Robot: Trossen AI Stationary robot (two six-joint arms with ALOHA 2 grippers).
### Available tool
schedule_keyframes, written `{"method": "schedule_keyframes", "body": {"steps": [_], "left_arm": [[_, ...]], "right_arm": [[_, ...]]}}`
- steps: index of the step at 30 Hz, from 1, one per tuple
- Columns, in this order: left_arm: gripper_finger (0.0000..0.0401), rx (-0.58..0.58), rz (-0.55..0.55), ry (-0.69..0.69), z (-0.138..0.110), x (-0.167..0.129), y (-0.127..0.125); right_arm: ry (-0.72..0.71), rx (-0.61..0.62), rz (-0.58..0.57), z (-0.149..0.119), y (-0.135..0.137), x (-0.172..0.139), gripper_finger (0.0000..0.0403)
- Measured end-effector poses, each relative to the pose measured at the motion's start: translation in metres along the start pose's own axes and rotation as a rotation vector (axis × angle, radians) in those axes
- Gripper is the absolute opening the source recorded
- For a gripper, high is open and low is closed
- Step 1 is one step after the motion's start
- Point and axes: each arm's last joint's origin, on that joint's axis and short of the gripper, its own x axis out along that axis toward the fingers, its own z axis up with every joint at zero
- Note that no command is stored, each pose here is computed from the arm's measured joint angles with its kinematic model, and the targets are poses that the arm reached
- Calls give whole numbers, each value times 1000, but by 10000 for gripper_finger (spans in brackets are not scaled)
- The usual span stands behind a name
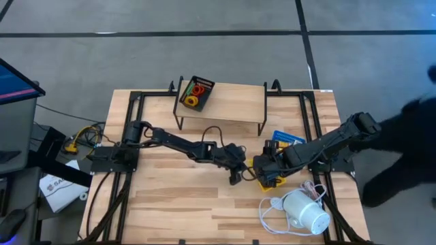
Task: Pick & Place Office Desk Supplies
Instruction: Adjust the light brown rubber band in the yellow bin
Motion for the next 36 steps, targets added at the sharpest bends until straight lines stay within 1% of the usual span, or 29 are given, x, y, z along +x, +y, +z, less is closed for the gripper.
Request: {"method": "schedule_keyframes", "body": {"steps": [2, 5, 9, 12, 19, 25, 28, 32, 36], "left_arm": [[30, 6, 5, 41, -5, 0, -1], [30, 39, -31, 50, -7, 0, -9], [30, 98, -81, 11, -7, -1, -24], [30, 119, -96, -5, -7, -1, -30], [30, 118, -70, 19, -13, 4, -26], [30, 127, -61, 43, -20, 25, -23], [30, 147, -59, 22, -17, 32, -26], [30, 154, -58, -12, -13, 37, -28], [30, 191, -30, -104, -6, 37, -32]], "right_arm": [[0, 0, 0, 0, 0, 0, 285], [1, 2, -1, 0, 0, 0, 285], [3, 11, -4, 1, -3, 1, 285], [5, 20, -7, 2, -5, 2, 285], [9, 33, -12, 3, -9, 3, 285], [-19, 40, -4, 11, -10, -7, 285], [-31, 38, -7, 14, -10, -11, 285], [-4, 61, -95, 10, -15, -14, 285], [16, 124, -223, 0, -22, -20, 285]]}}
